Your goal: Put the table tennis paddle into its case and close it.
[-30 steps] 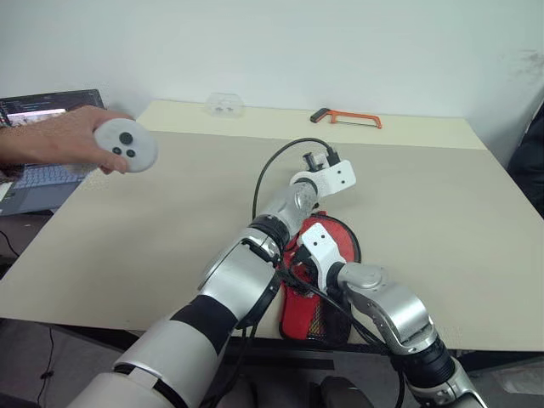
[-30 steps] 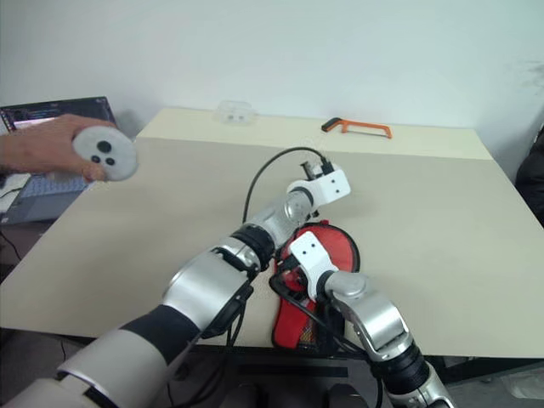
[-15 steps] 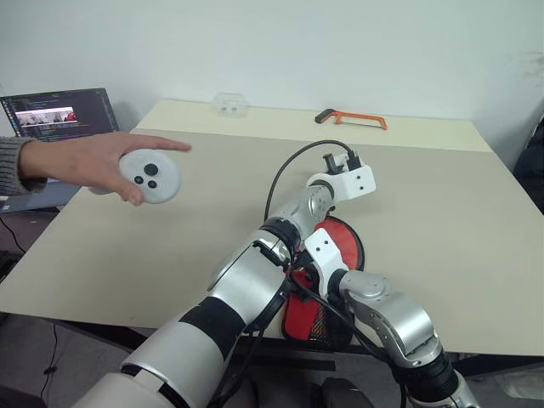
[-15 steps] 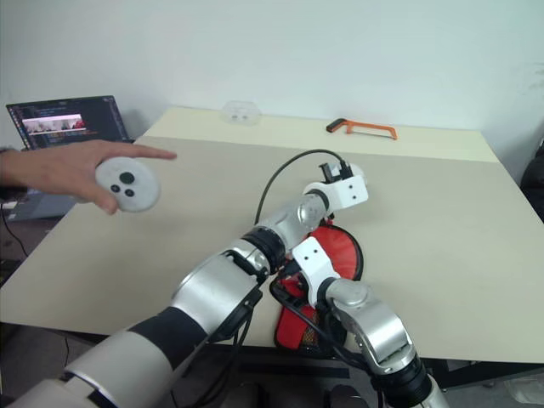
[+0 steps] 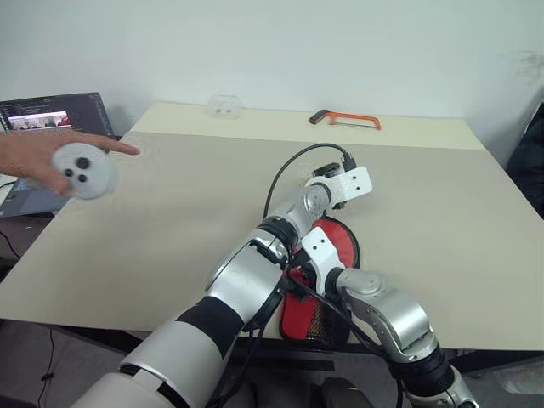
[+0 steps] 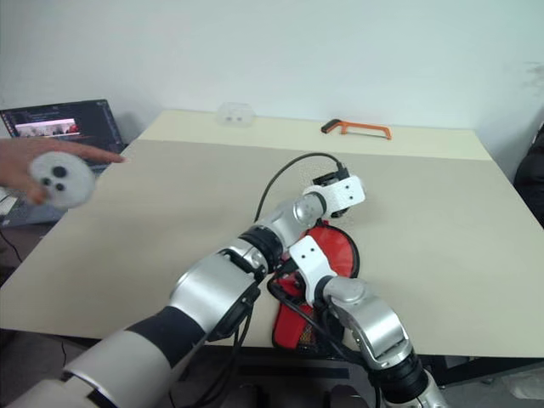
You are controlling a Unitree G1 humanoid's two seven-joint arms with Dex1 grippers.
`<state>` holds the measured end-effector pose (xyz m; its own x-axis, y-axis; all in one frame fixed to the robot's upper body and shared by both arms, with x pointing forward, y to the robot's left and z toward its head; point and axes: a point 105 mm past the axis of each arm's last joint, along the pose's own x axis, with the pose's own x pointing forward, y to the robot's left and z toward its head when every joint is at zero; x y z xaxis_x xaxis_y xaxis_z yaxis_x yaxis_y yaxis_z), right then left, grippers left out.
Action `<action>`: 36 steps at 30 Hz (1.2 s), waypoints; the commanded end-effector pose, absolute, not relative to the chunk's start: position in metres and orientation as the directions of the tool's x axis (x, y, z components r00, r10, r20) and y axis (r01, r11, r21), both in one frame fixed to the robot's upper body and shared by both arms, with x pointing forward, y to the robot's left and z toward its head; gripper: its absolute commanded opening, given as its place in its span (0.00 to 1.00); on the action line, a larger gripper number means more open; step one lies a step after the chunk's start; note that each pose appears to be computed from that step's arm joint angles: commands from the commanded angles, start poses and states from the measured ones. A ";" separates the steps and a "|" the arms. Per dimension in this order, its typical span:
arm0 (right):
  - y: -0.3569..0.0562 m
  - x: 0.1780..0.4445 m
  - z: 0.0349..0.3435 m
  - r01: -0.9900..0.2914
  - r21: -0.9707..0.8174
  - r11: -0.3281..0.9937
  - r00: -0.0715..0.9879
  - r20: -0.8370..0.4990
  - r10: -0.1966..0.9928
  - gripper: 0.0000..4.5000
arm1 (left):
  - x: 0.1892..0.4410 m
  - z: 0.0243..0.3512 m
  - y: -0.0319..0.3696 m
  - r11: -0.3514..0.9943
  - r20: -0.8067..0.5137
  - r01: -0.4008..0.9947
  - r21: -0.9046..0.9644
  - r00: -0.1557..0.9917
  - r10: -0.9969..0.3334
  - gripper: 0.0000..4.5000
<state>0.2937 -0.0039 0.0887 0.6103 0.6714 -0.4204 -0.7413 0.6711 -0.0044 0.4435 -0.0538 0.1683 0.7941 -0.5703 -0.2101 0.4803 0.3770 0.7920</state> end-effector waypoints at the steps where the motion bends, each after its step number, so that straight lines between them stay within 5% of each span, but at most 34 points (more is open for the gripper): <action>1: -0.004 0.283 0.047 -0.748 0.094 0.657 0.508 -0.557 0.657 1.00 | 0.436 0.184 -0.067 0.353 -0.216 0.561 0.749 0.710 -0.671 0.99; 6: -0.006 0.287 0.045 -0.766 0.085 0.638 0.491 -0.564 0.664 1.00 | 0.431 0.186 -0.052 0.252 -0.322 0.695 0.674 0.583 -0.746 0.99; 13: -0.022 0.300 0.045 -0.796 0.040 0.604 0.478 -0.571 0.668 1.00 | 0.432 0.244 -0.017 0.271 -0.232 0.764 0.585 0.478 -0.847 0.99; 21: -0.052 0.309 0.114 -0.831 0.034 0.556 0.484 -0.450 0.751 1.00 | 0.401 0.324 0.068 0.216 -0.085 0.773 0.597 0.328 -0.941 0.99; 26: -0.075 0.292 0.163 -0.877 -0.013 0.481 0.447 -0.390 0.805 1.00 | 0.382 0.311 0.110 0.240 -0.154 0.796 0.555 0.382 -0.911 0.99; 31: -0.106 0.285 0.220 -0.890 -0.046 0.453 0.447 -0.280 0.850 1.00 | 0.352 0.278 0.101 0.270 -0.162 0.847 0.458 0.379 -0.911 0.99; 36: -0.139 0.334 0.256 -0.716 -0.014 0.698 0.692 -0.152 0.706 1.00 | 0.342 0.232 0.073 0.395 -0.096 0.881 0.259 0.430 -0.898 0.99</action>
<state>0.3169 -0.1237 0.2478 0.5860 0.7884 -0.1873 -0.8050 0.5928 -0.0234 0.3472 0.0822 0.2283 0.4050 -0.9060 -0.1229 0.8937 0.3638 0.2626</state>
